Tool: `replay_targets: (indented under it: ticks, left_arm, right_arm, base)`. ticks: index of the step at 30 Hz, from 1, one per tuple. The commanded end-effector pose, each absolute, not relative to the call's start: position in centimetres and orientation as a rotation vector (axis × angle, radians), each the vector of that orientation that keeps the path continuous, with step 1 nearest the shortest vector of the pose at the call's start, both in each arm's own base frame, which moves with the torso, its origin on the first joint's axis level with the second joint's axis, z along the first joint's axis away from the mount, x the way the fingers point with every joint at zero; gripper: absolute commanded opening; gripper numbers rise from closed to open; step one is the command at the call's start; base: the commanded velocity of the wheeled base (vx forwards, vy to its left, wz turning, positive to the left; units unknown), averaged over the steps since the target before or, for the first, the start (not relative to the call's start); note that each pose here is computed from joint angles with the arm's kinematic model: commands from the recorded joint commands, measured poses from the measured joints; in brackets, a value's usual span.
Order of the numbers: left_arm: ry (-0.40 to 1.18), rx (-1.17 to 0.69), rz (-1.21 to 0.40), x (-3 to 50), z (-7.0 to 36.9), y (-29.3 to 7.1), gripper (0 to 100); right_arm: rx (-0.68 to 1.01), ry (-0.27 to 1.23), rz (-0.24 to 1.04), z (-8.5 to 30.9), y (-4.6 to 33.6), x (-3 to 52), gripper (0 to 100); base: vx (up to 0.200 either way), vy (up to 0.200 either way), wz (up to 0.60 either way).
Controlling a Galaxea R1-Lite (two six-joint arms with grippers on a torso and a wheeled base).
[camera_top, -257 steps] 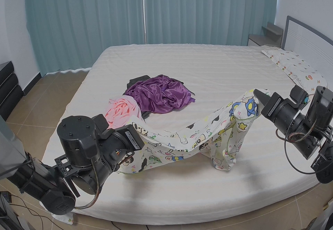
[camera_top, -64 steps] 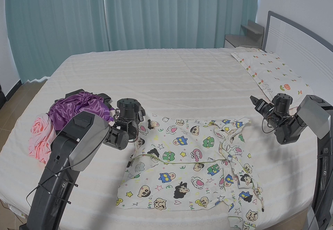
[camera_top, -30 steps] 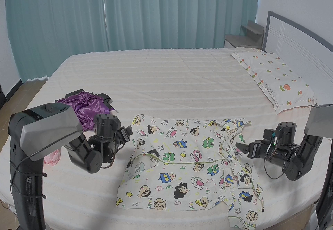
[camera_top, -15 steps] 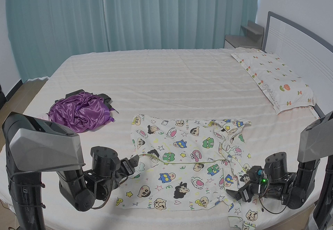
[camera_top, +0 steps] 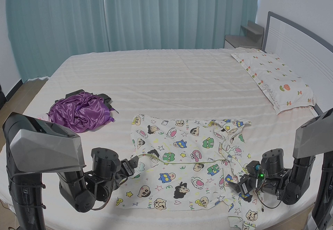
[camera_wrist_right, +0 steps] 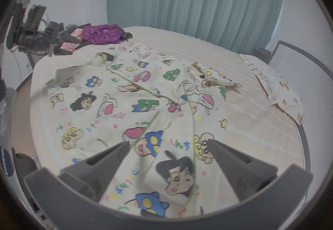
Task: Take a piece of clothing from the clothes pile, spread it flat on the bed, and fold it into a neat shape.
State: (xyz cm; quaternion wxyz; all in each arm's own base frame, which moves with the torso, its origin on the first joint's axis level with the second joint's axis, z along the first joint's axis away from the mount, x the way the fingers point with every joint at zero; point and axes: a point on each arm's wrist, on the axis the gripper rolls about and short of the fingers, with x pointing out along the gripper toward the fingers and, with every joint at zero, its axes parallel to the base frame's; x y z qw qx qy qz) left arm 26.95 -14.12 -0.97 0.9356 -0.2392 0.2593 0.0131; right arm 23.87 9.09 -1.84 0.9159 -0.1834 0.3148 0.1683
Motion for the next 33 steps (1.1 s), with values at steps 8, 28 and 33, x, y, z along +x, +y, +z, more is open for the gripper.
replay_targets:
  ticks: [8,28,33]
  left_arm:
    - [0.535,-0.486,0.032,27.0,-1.2,-14.1,100]
    - [0.523,-0.481,0.05,27.0,-1.2,-14.1,100]
    - [0.527,-0.479,0.052,26.9,-1.2,-14.0,100]
  right_arm:
    - [-0.378,0.644,0.301,-1.9,8.5,24.3,0]
    - [-0.143,0.647,0.034,-1.6,-3.1,26.2,0]
    - [-0.024,0.672,-0.03,-3.3,-5.0,26.4,0]
  base:
    - [0.0,0.0,0.0]
    - [0.0,0.0,0.0]
    - [0.0,0.0,0.0]
